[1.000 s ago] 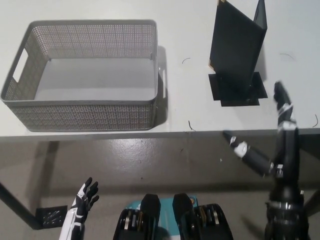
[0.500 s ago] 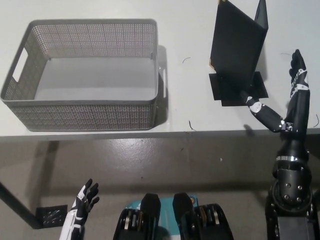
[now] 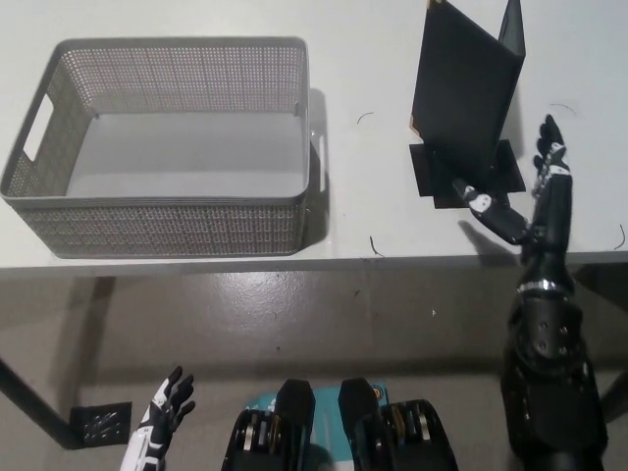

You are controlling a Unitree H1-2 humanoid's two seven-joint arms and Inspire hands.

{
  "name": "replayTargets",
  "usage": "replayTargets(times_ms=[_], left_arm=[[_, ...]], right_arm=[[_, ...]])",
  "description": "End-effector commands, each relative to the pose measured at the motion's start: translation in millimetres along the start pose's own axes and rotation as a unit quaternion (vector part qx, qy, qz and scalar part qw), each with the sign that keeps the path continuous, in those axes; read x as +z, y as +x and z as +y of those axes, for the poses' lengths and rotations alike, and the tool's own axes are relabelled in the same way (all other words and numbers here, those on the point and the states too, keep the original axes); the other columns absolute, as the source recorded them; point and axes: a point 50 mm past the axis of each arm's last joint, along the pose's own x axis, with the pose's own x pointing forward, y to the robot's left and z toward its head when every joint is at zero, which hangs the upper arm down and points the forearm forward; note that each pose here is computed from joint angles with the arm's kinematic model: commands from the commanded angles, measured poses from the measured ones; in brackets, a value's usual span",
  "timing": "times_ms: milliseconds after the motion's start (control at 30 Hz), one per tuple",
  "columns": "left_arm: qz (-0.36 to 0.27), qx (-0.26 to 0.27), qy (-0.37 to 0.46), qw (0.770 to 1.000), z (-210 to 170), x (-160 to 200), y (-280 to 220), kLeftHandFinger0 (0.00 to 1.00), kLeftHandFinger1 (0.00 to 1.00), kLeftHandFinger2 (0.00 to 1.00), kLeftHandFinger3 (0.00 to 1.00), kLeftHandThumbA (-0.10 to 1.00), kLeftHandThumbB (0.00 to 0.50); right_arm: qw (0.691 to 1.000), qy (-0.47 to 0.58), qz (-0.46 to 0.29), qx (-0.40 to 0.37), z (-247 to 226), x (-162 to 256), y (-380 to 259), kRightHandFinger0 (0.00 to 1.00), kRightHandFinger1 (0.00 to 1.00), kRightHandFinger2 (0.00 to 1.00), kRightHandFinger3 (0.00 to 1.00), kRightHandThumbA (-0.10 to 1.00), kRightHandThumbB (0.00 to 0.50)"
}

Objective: A notebook is kept standing on the table on the right hand side and a container is kept on the left hand side and the robot uses its right hand to grab the notebook and places it in the container

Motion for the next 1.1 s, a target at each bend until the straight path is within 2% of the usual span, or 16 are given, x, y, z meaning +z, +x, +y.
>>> replayTargets(times_ms=[0,100,233,567,700,733,767,800,833,867,900,933,967,1000,1033,1067], left_arm=[[-0.025,-0.010,0.009,1.000,-2.2,4.2,-2.5,1.00,1.00,1.00,1.00,1.00,0.220],[-0.023,-0.011,0.010,1.000,-1.7,3.3,-3.9,1.00,1.00,1.00,1.00,1.00,0.223],[-0.020,-0.013,0.006,1.000,-1.7,2.8,-6.5,1.00,1.00,1.00,1.00,1.00,0.232],[-0.020,-0.011,0.001,1.000,0.7,2.8,-7.8,1.00,1.00,1.00,1.00,1.00,0.256],[-0.017,-0.011,-0.003,1.000,2.8,1.4,-9.2,1.00,1.00,1.00,1.00,1.00,0.272],[-0.016,-0.010,-0.003,1.000,2.7,0.8,-9.3,1.00,1.00,1.00,1.00,1.00,0.277],[-0.015,-0.010,-0.004,1.000,2.4,0.3,-9.7,1.00,1.00,1.00,1.00,1.00,0.272],[-0.015,-0.010,-0.005,1.000,2.3,0.4,-10.1,1.00,1.00,1.00,1.00,1.00,0.264],[-0.014,-0.010,-0.006,1.000,2.0,0.3,-10.4,1.00,1.00,1.00,1.00,1.00,0.262],[-0.015,-0.011,-0.006,1.000,1.6,0.9,-10.7,1.00,1.00,1.00,1.00,1.00,0.248],[-0.016,-0.011,-0.007,1.000,1.1,1.3,-11.2,1.00,1.00,1.00,1.00,1.00,0.246],[-0.016,-0.012,-0.007,1.000,1.6,1.9,-13.3,1.00,1.00,1.00,1.00,1.00,0.240],[-0.014,-0.013,-0.007,1.000,1.2,1.6,-14.4,1.00,1.00,1.00,1.00,1.00,0.240],[-0.012,-0.013,-0.011,1.000,1.7,0.7,-16.3,1.00,1.00,1.00,1.00,1.00,0.233],[-0.010,-0.013,-0.012,1.000,1.2,-0.1,-17.2,1.00,1.00,1.00,1.00,1.00,0.240],[-0.008,-0.014,-0.012,1.000,1.6,-1.3,-17.2,1.00,1.00,1.00,1.00,1.00,0.241]], right_arm=[[0.999,0.040,-0.029,-0.003,12.7,27.6,35.3,1.00,1.00,1.00,1.00,1.00,0.454],[0.999,0.039,-0.020,0.002,20.0,31.5,48.4,1.00,1.00,1.00,1.00,1.00,0.474],[0.999,0.049,-0.006,0.003,23.9,33.2,58.3,1.00,1.00,1.00,1.00,1.00,0.426],[0.992,0.080,0.090,-0.030,20.4,33.3,119.8,1.00,1.00,1.00,1.00,1.00,0.478],[0.984,0.112,0.131,-0.038,12.4,43.3,142.3,1.00,1.00,1.00,1.00,0.99,0.446],[0.977,0.143,0.149,-0.061,11.5,45.9,145.7,1.00,1.00,1.00,1.00,0.89,0.487],[0.969,0.166,0.164,-0.085,11.0,47.7,147.7,1.00,1.00,1.00,1.00,0.71,0.497],[0.961,0.177,0.181,-0.111,11.0,50.4,149.7,1.00,1.00,1.00,1.00,0.56,0.429],[0.959,0.171,0.191,-0.121,10.4,51.6,150.8,1.00,1.00,1.00,1.00,0.53,0.436],[0.962,0.139,0.201,-0.124,10.1,51.8,151.1,0.68,0.66,0.79,1.00,0.33,0.375],[0.960,0.134,0.201,-0.140,10.3,50.8,149.5,0.17,0.21,0.38,0.59,0.03,0.316],[0.961,0.136,0.193,-0.147,12.3,47.7,146.1,0.01,0.01,0.07,0.17,-0.09,0.251],[0.960,0.135,0.193,-0.149,11.6,46.0,145.1,0.00,0.00,0.12,0.18,-0.10,0.250],[0.966,0.137,0.168,-0.140,13.9,40.2,139.5,0.00,0.00,0.22,0.12,-0.10,0.163],[0.968,0.131,0.161,-0.138,13.4,37.1,137.1,0.00,0.03,0.43,0.34,-0.10,0.165],[0.971,0.126,0.151,-0.134,14.2,33.9,134.0,0.00,0.06,0.52,0.47,-0.10,0.158]])
